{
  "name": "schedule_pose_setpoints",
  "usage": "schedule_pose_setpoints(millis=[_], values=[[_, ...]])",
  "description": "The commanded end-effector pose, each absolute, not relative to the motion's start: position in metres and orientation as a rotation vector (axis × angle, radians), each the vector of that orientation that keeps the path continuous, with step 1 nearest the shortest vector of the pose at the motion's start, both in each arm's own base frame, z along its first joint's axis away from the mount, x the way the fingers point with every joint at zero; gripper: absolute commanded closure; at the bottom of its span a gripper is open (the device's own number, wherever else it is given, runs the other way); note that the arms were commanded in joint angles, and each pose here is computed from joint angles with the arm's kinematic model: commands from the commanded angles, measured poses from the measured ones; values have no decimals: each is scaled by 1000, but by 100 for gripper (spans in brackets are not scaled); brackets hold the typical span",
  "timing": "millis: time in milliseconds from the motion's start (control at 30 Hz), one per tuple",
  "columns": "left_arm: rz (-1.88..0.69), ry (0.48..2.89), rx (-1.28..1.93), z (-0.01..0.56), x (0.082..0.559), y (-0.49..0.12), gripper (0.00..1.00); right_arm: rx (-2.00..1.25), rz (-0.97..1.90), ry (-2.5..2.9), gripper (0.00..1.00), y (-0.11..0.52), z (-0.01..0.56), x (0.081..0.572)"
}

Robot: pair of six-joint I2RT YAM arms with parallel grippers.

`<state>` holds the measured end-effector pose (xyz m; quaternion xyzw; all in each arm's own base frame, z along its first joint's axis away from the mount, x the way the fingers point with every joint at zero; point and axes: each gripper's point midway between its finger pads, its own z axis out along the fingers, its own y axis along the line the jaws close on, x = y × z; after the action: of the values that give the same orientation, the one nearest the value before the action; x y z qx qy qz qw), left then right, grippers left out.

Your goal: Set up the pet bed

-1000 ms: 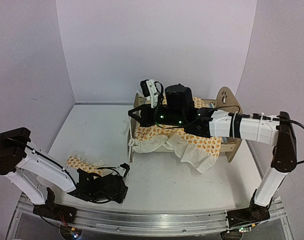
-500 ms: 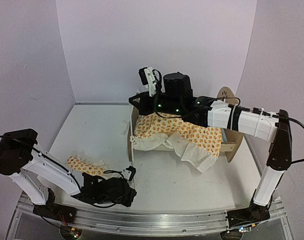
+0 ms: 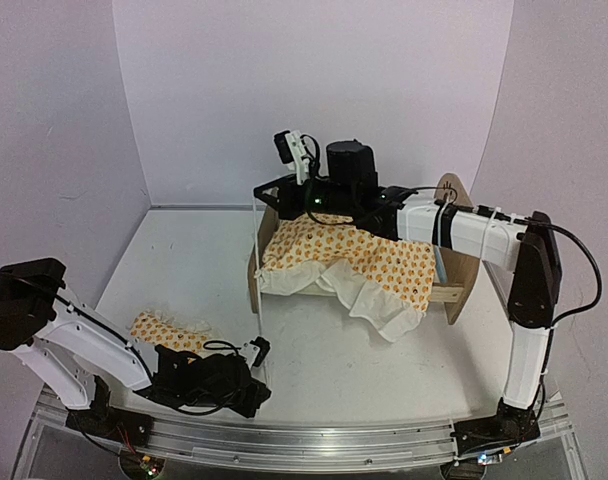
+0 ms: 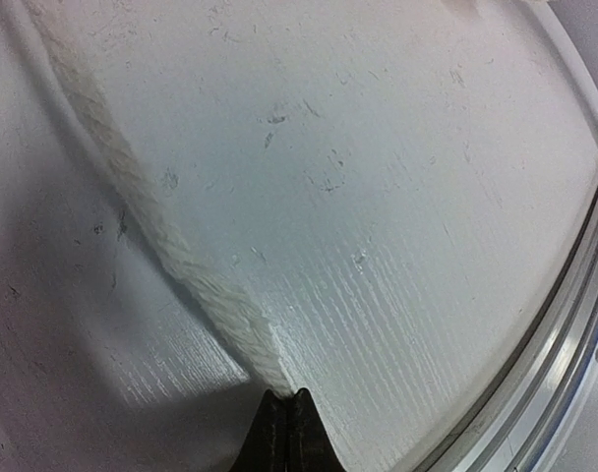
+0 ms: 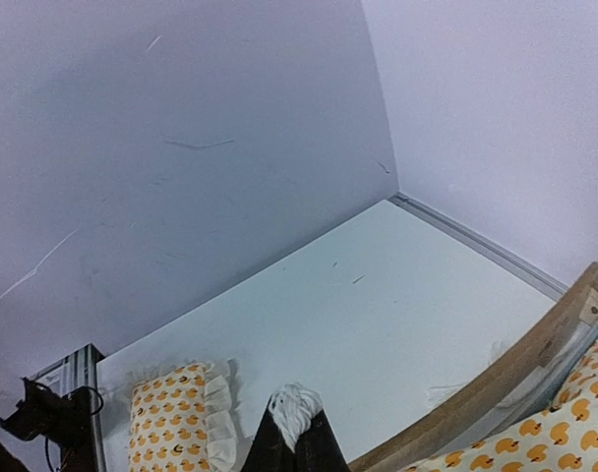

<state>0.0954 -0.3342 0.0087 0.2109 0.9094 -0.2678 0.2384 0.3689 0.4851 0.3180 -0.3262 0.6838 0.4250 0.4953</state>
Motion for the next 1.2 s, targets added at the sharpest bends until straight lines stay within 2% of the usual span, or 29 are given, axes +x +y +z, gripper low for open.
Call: schedule_pose_setpoints(millis=[0,33,67,233,267,300,467,567,633,733,833,1033,1167], values=[[-620,2588,742,-15,84,-312,100,-817,1104,1277,100,460,432,329],[-649,2589,753,-13,84,-315,99,-851,1137,1261,100,463,435,323],[-662,2576,754,-10,88,-317,94,-901,1160,1256,100,467,434,317],[-740,2433,733,47,114,-322,32,-1089,1250,1351,100,480,388,298],[-773,2403,714,62,120,-321,6,-1105,1257,1381,100,480,376,295],[-803,2375,696,77,125,-318,1,-1117,1264,1406,100,479,367,293],[-1065,2153,613,166,147,-310,1,-1157,1352,1501,100,475,344,277],[-1120,2014,531,210,177,-301,1,-1163,1410,1551,100,466,335,263],[-1064,1990,496,216,203,-295,6,-1148,1469,1583,100,463,333,254],[-958,1920,488,228,240,-292,19,-1129,1580,1608,100,463,333,239],[-866,1806,562,245,258,-301,21,-1100,1632,1621,100,468,334,228],[-778,1609,686,274,271,-317,18,-1039,1649,1682,100,475,325,227],[-725,1554,694,287,282,-323,23,-1025,1668,1712,100,477,321,227]])
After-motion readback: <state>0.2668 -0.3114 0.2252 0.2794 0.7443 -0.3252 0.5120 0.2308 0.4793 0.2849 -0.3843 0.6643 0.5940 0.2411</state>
